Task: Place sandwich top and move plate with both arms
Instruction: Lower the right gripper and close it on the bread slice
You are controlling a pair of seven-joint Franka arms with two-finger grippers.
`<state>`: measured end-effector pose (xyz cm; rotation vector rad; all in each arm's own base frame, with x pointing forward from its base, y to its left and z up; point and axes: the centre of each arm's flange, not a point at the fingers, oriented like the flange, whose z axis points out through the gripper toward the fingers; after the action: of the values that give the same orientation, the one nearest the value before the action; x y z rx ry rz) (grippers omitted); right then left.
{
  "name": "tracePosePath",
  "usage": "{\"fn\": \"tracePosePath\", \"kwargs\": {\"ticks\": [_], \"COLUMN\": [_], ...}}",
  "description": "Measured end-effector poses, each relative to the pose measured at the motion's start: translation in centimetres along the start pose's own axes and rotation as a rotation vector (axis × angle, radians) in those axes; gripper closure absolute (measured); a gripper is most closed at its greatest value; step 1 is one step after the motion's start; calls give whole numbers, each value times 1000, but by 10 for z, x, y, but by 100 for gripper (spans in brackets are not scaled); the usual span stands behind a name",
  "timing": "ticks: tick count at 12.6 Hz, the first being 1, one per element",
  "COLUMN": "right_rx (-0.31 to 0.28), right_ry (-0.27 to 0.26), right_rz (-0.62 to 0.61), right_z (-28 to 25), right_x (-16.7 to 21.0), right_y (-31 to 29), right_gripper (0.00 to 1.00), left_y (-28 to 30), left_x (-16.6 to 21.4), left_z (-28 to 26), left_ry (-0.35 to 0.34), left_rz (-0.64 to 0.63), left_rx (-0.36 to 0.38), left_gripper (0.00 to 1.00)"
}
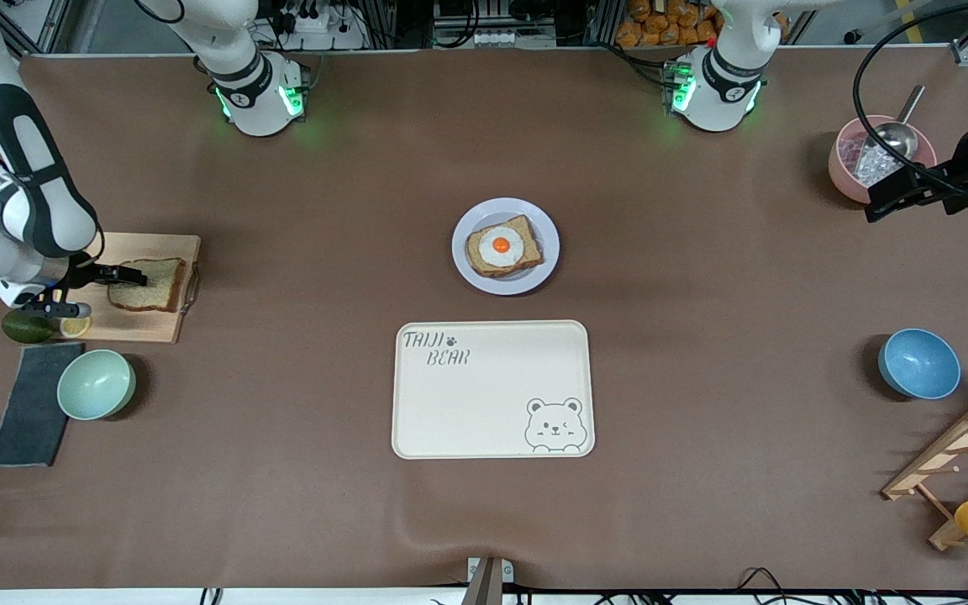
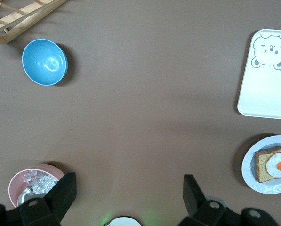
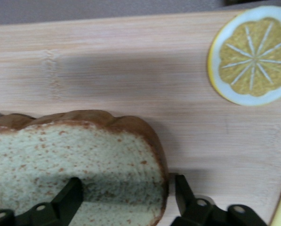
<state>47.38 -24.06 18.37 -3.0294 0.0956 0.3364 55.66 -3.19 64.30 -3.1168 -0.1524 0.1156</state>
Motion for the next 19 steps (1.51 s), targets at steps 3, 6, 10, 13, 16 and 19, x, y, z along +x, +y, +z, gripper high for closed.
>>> {"fn": "tracePosePath", "kwargs": {"ticks": [3,6,10,13,16,19], "right_rx": [0,0,1,-11,-17,-21], "right_ry": [0,0,3,15,30,38], "right_rz": [-1,-9,-47,-67,-88,-95], "right_z": [-3,-3,-8,-16,-18,-21], "right_x": [0,0,1,0,-2,0], "right_y": [-1,0,-2,3,13,14], "right_gripper": [33,33,51,70,74,78], "left_y": [0,-3,-13,-25,-32,-31], "left_x": [0,1,1,2,1,1], "left_z": [0,0,-1,-3,-4,-5], "left_ry": [0,0,2,5,8,9], "left_rz": [0,-6,-23,-47,-58,-57], "left_rx": [0,0,-1,-3,-4,-4], "left_gripper": [0,0,0,0,0,0]}}
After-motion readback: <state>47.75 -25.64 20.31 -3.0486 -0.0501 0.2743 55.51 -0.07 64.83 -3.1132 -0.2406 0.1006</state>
